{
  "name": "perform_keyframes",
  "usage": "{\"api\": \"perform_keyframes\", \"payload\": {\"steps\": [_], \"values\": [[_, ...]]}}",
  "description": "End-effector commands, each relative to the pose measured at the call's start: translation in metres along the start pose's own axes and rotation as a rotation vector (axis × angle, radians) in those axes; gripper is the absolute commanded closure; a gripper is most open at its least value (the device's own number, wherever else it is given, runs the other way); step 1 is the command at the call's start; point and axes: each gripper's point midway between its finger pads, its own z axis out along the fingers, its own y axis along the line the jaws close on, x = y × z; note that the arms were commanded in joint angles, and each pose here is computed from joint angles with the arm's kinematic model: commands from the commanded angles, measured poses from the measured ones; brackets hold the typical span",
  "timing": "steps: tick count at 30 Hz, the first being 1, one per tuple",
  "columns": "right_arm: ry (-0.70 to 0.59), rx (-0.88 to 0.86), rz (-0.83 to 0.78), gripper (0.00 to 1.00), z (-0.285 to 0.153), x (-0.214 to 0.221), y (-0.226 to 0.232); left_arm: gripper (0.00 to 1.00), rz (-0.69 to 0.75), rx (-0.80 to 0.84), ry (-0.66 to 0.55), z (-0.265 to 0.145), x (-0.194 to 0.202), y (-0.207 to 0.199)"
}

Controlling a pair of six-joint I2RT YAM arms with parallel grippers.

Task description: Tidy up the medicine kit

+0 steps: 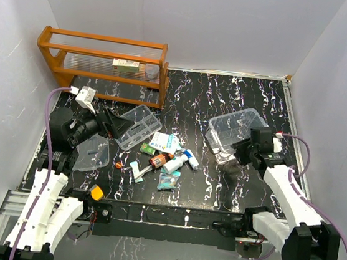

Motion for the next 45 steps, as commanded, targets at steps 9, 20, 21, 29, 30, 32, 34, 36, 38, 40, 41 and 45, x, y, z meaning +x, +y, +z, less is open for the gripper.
{"api": "perform_keyframes", "payload": {"steps": [9, 20, 21, 29, 30, 32, 34, 36, 38, 40, 41, 45], "values": [[0.014, -0.177, 0.036, 0.60, 0.012, 0.041, 0.095, 0.01, -0.050, -0.069, 0.030, 0.004, 0.008, 0.015], [-0.006, -0.256, -0.046, 0.44, 0.011, 0.037, 0.129, 0.01, -0.093, -0.076, 0.101, 0.010, 0.025, 0.024], [-0.011, -0.260, -0.048, 0.44, 0.008, 0.035, 0.129, 0.02, -0.098, -0.083, 0.117, 0.011, 0.028, 0.027], [0.003, -0.448, -0.339, 0.37, -0.039, 0.040, 0.134, 0.08, -0.141, -0.034, 0.262, 0.020, 0.067, 0.034], [0.030, -0.492, -0.387, 0.37, -0.045, 0.046, 0.136, 0.08, -0.144, -0.029, 0.276, 0.022, 0.072, 0.034], [0.084, -0.576, -0.482, 0.38, -0.058, 0.059, 0.138, 0.09, -0.142, -0.035, 0.304, 0.028, 0.082, 0.034], [0.143, -0.627, -0.557, 0.38, -0.066, 0.073, 0.137, 0.11, -0.131, -0.045, 0.333, 0.035, 0.091, 0.034], [0.187, -0.604, -0.595, 0.39, -0.068, 0.085, 0.128, 0.13, -0.115, -0.069, 0.350, 0.042, 0.097, 0.036], [0.219, -0.582, -0.627, 0.39, -0.070, 0.102, 0.120, 0.13, -0.116, -0.100, 0.344, 0.049, 0.098, 0.041], [0.237, -0.565, -0.645, 0.40, -0.072, 0.119, 0.113, 0.14, -0.131, -0.130, 0.328, 0.055, 0.096, 0.047], [0.233, -0.555, -0.646, 0.40, -0.071, 0.126, 0.111, 0.14, -0.131, -0.140, 0.314, 0.056, 0.093, 0.049], [0.258, -0.471, -0.623, 0.42, -0.061, 0.159, 0.097, 0.14, -0.112, -0.177, 0.267, 0.058, 0.081, 0.053]]}}
